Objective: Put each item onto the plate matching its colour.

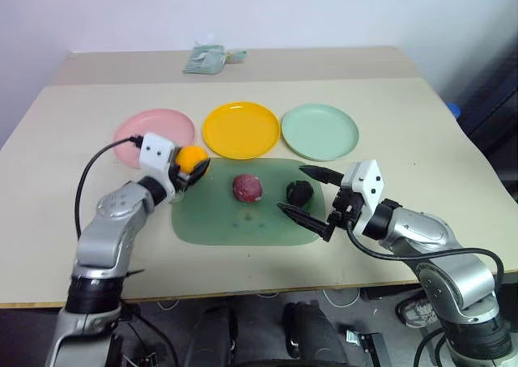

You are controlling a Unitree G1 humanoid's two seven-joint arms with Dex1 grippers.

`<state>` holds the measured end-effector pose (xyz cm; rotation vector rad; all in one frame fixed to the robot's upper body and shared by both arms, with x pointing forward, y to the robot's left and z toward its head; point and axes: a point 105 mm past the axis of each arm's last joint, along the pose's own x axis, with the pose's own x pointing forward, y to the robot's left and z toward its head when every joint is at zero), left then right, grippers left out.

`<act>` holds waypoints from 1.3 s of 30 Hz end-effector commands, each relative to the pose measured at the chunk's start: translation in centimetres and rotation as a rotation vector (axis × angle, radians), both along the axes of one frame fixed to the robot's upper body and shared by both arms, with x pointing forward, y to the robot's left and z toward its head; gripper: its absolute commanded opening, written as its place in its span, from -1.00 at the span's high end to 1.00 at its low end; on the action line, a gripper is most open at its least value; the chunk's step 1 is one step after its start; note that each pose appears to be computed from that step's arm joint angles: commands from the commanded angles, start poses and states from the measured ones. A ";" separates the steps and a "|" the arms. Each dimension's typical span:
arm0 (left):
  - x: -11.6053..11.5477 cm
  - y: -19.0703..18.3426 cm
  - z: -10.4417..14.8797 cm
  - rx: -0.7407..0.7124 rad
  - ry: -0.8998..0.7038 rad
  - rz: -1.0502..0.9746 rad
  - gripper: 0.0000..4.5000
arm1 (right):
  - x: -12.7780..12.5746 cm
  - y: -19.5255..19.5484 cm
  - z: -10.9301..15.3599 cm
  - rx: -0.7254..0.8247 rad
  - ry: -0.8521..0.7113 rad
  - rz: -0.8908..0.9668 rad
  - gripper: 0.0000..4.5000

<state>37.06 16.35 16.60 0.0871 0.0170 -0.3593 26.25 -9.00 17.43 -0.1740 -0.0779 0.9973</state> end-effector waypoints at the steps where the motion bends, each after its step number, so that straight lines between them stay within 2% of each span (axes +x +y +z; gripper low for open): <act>1: 1.8 -3.3 1.7 -0.026 -0.040 -0.018 -0.29 | 0.0 0.8 1.0 0.025 -0.040 0.022 -1.00; 8: 6.8 -6.1 1.7 0.054 0.006 0.045 -0.29 | 0.2 1.3 1.3 0.039 -0.055 0.020 -1.00; 13: 8.1 -7.3 1.3 0.099 0.024 0.008 -0.29 | 0.0 1.0 1.4 0.040 -0.066 -0.017 -1.00; 17: 8.2 -7.4 1.1 0.069 0.043 -0.007 -0.29 | -0.1 0.9 1.4 0.041 -0.068 -0.038 -1.00; 18: 8.2 -7.4 1.0 0.057 0.048 -0.006 -0.65 | -0.1 0.9 1.3 0.041 -0.067 -0.040 -1.00; 20: 8.1 -7.3 1.0 0.042 0.046 -0.012 -0.92 | -0.1 0.9 1.3 0.043 -0.066 -0.043 -1.00; 24: 7.9 -6.6 1.9 0.026 -0.001 0.011 -0.97 | -0.3 1.0 1.2 0.044 -0.061 -0.040 -1.00; 27: 7.2 -4.5 4.1 -0.049 -0.089 0.074 -0.97 | -0.4 1.1 1.2 0.043 -0.057 -0.029 -1.00; 29: 5.8 -3.9 4.7 -0.064 -0.130 0.030 -0.97 | -0.3 0.9 1.1 0.039 -0.055 -0.026 -1.00; 32: 1.1 -3.9 4.1 -0.048 -0.149 -0.191 -0.97 | 0.0 0.2 0.7 0.005 -0.058 -0.028 -1.00; 36: -3.8 -3.9 2.8 0.035 -0.121 -0.427 -0.97 | -0.2 -0.8 0.7 -0.007 -0.011 -0.007 -1.00; 39: -5.8 -3.9 1.6 0.113 -0.047 -0.536 -0.97 | -0.7 -1.4 0.1 -0.050 0.017 0.020 -1.00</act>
